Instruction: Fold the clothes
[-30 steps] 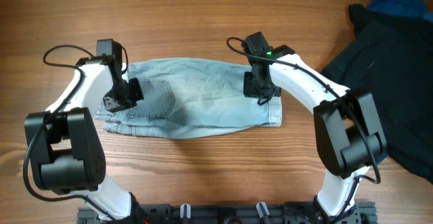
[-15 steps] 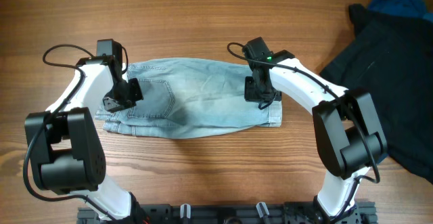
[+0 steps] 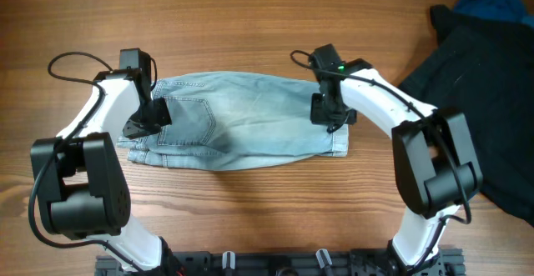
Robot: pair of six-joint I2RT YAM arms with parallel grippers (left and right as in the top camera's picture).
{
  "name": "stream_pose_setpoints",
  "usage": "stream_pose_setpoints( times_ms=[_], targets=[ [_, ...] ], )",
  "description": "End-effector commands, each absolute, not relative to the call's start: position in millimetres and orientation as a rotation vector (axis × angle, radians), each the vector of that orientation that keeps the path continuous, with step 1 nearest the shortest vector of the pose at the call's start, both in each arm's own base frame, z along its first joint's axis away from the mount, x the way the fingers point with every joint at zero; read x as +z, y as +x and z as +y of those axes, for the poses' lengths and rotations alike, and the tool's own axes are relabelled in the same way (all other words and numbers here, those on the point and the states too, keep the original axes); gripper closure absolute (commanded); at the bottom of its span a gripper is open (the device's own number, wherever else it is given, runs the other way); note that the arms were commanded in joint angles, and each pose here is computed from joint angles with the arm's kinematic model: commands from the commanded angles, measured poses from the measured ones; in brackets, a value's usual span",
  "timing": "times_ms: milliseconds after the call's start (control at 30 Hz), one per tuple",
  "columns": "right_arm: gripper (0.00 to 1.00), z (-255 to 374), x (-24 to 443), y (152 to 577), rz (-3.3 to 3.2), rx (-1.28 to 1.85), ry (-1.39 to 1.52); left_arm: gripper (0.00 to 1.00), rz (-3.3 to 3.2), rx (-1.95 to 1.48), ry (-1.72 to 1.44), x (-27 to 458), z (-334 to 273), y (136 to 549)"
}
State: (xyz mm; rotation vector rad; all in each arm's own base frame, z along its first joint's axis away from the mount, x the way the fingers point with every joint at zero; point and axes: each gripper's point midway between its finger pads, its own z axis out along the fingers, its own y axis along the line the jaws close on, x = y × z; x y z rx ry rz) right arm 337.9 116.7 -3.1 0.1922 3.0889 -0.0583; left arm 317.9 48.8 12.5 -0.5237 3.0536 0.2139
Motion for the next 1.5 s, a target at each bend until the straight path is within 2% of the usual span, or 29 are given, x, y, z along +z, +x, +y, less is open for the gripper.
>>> stream_pose_setpoints(
  times_ms=[0,267,500,667,833,1167,1233,1333,1467],
  targets=[
    [0.95,68,-18,331,3.109,-0.269,0.238,0.96,3.06,0.316,-0.56,8,59,311],
    [0.95,53,-18,335,3.099,-0.306,0.237,0.96,3.064,0.291,-0.56,7,56,311],
    [0.93,39,-16,343,3.06,-0.372,0.236,0.96,3.092,0.109,-0.666,5,34,306],
    [0.93,22,-15,344,3.051,-0.405,0.298,0.96,3.105,-0.039,-0.658,5,16,308],
    [0.93,13,-13,344,3.063,-0.404,0.32,0.96,3.107,-0.048,-0.593,7,3,312],
    [0.93,4,0,343,3.076,-0.507,0.246,0.94,3.035,-0.071,-0.505,41,-12,344],
    [0.82,5,7,347,3.071,-0.504,0.247,0.92,3.008,-0.078,-0.5,51,-12,352],
    [0.75,6,24,358,3.031,-0.486,0.255,0.88,2.968,-0.088,-0.487,64,-12,362],
    [0.49,10,60,379,2.928,-0.426,0.269,0.78,2.933,-0.096,-0.468,75,-12,370]
  ],
)
